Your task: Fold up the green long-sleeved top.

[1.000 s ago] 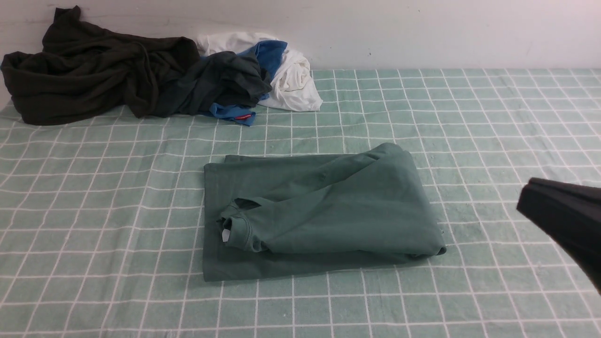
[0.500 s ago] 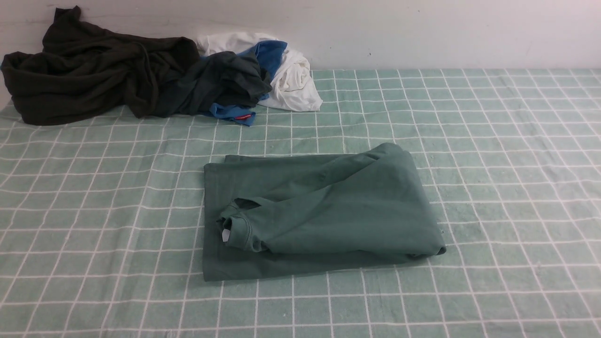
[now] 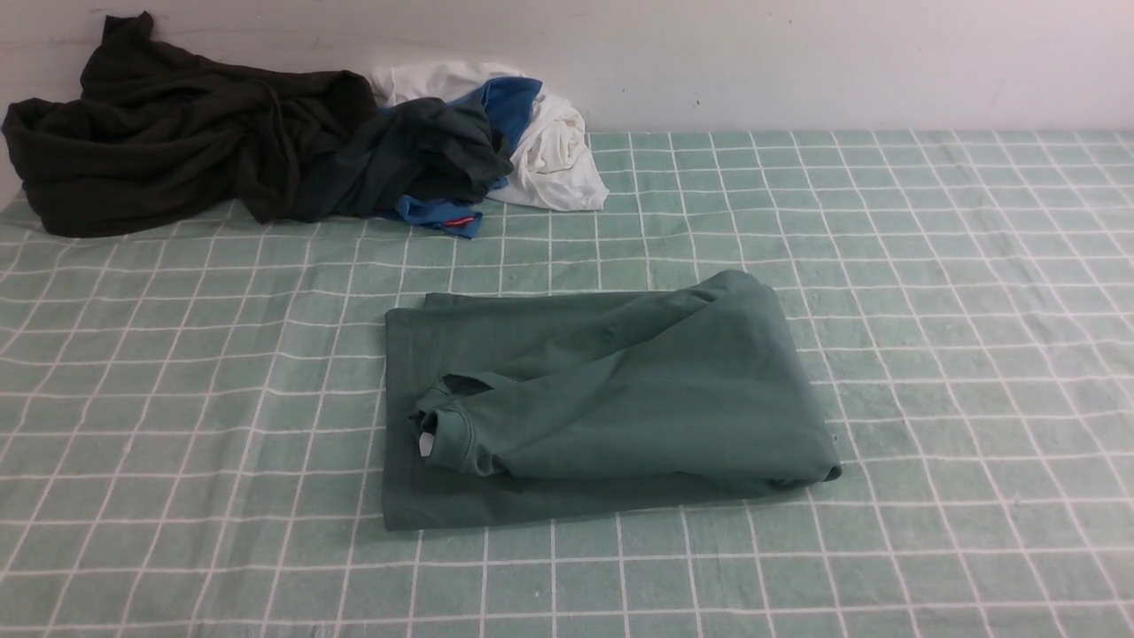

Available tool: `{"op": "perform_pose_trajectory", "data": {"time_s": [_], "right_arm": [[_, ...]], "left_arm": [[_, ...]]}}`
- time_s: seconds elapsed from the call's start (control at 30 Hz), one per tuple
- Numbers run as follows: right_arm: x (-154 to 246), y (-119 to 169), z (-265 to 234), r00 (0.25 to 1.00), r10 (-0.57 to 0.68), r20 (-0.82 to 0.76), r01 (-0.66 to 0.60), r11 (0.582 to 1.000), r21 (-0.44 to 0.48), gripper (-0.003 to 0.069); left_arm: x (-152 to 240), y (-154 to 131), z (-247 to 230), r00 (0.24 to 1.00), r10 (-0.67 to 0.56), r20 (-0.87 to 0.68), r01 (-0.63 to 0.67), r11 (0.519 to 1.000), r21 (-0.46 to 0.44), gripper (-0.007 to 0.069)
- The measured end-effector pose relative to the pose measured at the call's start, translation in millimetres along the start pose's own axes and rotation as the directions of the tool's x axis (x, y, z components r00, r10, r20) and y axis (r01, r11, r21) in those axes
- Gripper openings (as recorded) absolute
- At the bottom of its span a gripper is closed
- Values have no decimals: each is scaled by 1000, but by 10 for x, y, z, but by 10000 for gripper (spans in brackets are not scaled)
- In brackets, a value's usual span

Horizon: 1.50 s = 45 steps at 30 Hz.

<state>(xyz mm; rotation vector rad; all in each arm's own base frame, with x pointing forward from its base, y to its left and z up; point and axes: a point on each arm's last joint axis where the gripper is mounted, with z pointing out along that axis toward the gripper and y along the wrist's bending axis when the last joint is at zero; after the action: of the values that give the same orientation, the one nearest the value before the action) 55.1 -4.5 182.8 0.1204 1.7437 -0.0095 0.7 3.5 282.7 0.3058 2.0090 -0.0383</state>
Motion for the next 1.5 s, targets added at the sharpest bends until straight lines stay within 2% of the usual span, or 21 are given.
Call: {"op": "perform_pose_trajectory", "data": {"time_s": [1.5], "right_arm": [[3, -4, 0, 1000, -7, -3, 7, 1000, 6, -14]], "left_arm": [[9, -1, 4, 1000, 0, -8, 0, 1000, 1, -3]]}}
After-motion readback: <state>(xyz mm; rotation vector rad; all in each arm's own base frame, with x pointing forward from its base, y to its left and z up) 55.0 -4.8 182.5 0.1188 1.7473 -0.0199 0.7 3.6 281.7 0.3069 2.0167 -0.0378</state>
